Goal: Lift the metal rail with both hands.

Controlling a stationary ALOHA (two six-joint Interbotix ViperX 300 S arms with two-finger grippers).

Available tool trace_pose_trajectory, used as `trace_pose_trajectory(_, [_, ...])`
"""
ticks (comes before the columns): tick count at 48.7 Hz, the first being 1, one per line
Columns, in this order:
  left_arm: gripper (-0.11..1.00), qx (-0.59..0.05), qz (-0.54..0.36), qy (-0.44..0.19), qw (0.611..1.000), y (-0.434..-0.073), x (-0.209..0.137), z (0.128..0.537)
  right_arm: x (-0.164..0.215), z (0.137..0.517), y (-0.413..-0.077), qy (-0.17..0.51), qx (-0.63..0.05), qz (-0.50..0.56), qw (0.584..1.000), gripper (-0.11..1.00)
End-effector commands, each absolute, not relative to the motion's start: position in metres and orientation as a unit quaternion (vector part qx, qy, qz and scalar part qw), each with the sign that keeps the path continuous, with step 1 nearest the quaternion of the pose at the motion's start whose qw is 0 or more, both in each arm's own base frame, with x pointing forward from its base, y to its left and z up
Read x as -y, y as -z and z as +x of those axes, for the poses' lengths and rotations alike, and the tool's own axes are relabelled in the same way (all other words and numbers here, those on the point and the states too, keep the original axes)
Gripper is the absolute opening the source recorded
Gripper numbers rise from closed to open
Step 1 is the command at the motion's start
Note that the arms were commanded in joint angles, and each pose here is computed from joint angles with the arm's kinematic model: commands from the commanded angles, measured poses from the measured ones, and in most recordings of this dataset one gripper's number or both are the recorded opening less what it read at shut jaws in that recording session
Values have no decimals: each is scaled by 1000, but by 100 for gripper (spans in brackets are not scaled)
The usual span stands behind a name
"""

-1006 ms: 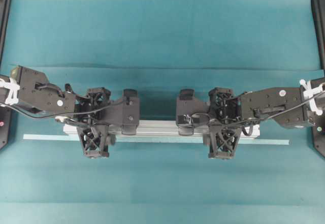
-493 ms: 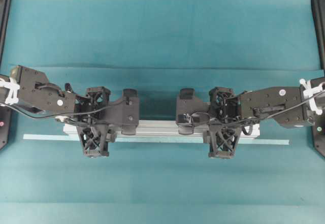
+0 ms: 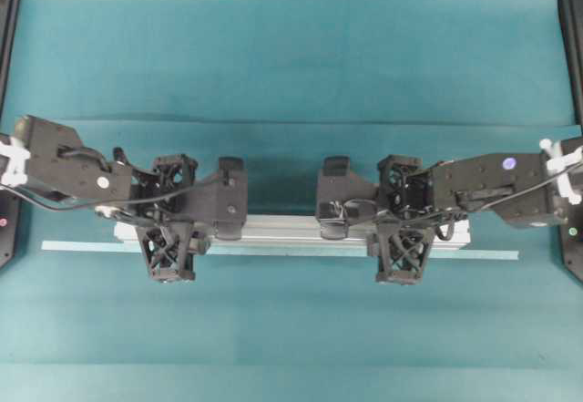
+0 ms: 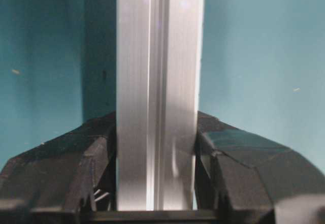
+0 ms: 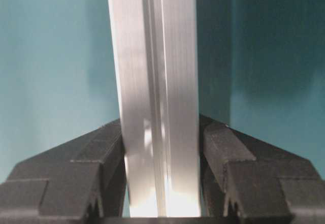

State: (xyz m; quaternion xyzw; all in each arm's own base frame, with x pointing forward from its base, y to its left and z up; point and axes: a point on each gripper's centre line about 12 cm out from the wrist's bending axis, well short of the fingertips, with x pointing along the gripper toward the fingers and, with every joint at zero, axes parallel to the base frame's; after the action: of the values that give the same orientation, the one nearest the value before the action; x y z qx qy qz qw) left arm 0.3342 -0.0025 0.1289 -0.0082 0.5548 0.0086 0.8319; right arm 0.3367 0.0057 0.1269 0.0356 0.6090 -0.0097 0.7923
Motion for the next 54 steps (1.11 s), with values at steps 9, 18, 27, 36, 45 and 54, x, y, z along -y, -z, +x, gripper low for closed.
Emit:
trace_pose_trajectory(9, [36, -532, -10, -10, 847, -175, 3, 341, -3, 341, -164, 11, -587, 40, 809, 39])
trace_pose_trajectory(18, [36, -535, -9, -10, 844, -195, 4, 344, -3, 341, -183, 10, -591, 40, 806, 39])
trace_pose_trajectory(27, [36, -528, -9, -10, 849, -218, 4, 349, -3, 342, -202, 9, -597, 40, 801, 39])
trace_pose_trajectory(36, [36, -527, -8, -10, 850, -231, 4, 347, -2, 343, -222, 9, -602, 40, 797, 39])
trace_pose_trajectory(45, [36, -524, -11, -12, 852, -247, 3, 341, -1, 346, -241, 8, -609, 39, 792, 39])
trace_pose_trajectory(54, [36, -526, -12, -14, 850, -266, 3, 332, 3, 352, -265, 11, -607, 42, 794, 39])
